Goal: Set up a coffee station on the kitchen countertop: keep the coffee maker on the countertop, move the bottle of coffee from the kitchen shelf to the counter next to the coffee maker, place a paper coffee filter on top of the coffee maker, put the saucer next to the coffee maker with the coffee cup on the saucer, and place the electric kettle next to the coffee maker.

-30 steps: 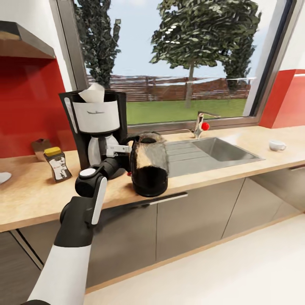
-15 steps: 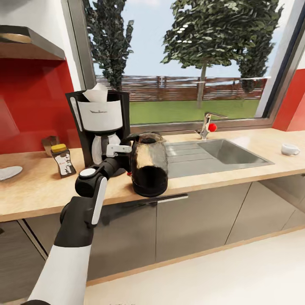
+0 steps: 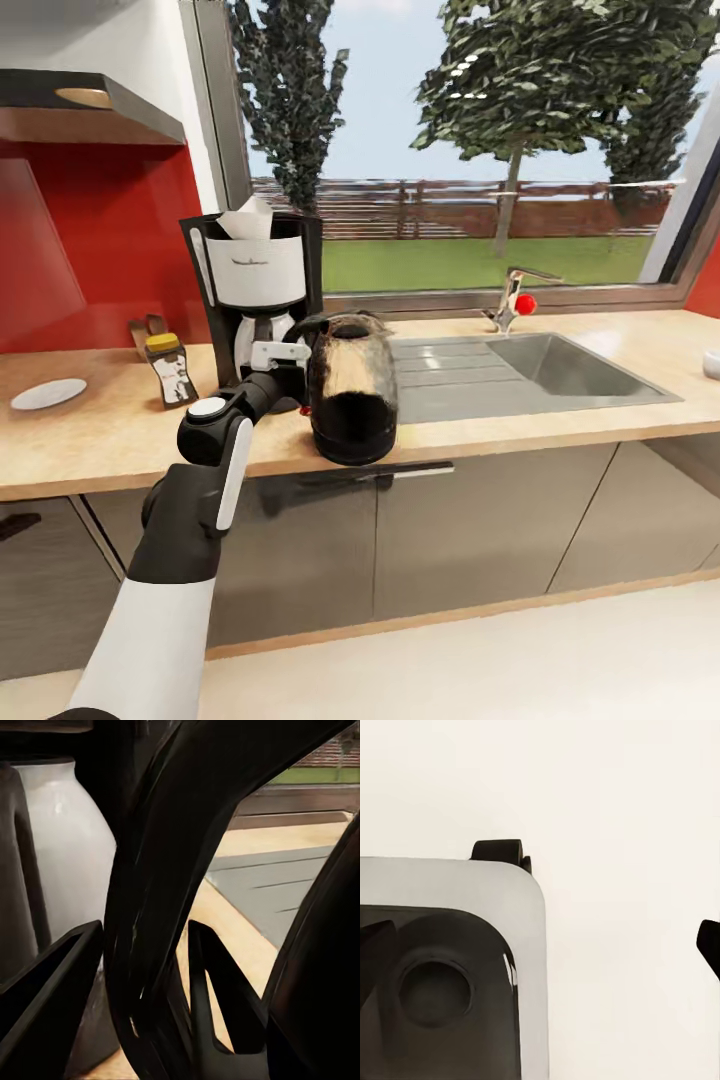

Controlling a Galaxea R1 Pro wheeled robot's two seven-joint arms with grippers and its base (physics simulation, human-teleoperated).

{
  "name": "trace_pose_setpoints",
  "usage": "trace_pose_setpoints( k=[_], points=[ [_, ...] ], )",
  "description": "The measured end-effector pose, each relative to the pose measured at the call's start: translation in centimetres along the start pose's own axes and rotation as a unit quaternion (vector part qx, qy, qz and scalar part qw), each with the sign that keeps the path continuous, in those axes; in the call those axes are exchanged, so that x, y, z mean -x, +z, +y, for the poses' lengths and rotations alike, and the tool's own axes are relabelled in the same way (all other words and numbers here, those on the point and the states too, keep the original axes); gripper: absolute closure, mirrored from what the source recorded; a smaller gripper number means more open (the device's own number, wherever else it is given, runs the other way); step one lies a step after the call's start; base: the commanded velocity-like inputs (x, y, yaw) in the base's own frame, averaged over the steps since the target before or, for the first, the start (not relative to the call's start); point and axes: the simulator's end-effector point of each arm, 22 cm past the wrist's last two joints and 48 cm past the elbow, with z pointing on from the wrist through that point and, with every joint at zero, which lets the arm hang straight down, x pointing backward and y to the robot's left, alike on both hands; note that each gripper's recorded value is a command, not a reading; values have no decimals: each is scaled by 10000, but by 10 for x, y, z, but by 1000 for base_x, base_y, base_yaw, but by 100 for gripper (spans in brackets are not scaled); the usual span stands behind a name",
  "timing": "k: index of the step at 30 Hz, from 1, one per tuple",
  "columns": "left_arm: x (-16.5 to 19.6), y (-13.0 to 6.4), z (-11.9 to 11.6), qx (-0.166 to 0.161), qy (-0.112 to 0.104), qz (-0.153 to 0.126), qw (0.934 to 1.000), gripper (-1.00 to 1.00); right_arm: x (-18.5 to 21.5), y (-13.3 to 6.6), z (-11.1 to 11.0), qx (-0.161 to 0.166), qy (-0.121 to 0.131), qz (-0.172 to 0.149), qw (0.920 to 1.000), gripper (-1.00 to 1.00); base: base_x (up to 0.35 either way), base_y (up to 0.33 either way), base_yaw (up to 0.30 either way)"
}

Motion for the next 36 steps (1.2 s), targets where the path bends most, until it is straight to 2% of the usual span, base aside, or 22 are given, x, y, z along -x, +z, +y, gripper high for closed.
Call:
trace_pose_setpoints(
  k=[11, 18, 28, 36],
  points=[
    [0, 0, -1, -12, -3, -3, 10000, 100, 0, 0, 0, -2, 0, -2, 10000, -100, 0, -276, 119],
    [2, -1, -1, -9, 6, -16, 10000, 100, 1, 0, 0, 1, 0, -15, 10000, -100, 0, -85, 254],
    [3, -1, -1, -14, 3, -21, 10000, 100, 2, 0, 0, -2, 0, -23, 10000, -100, 0, -268, 114],
    [3, -1, -1, -7, 9, -21, 10000, 100, 2, 0, 0, 0, 0, -21, 10000, -100, 0, -114, 245]
  ],
)
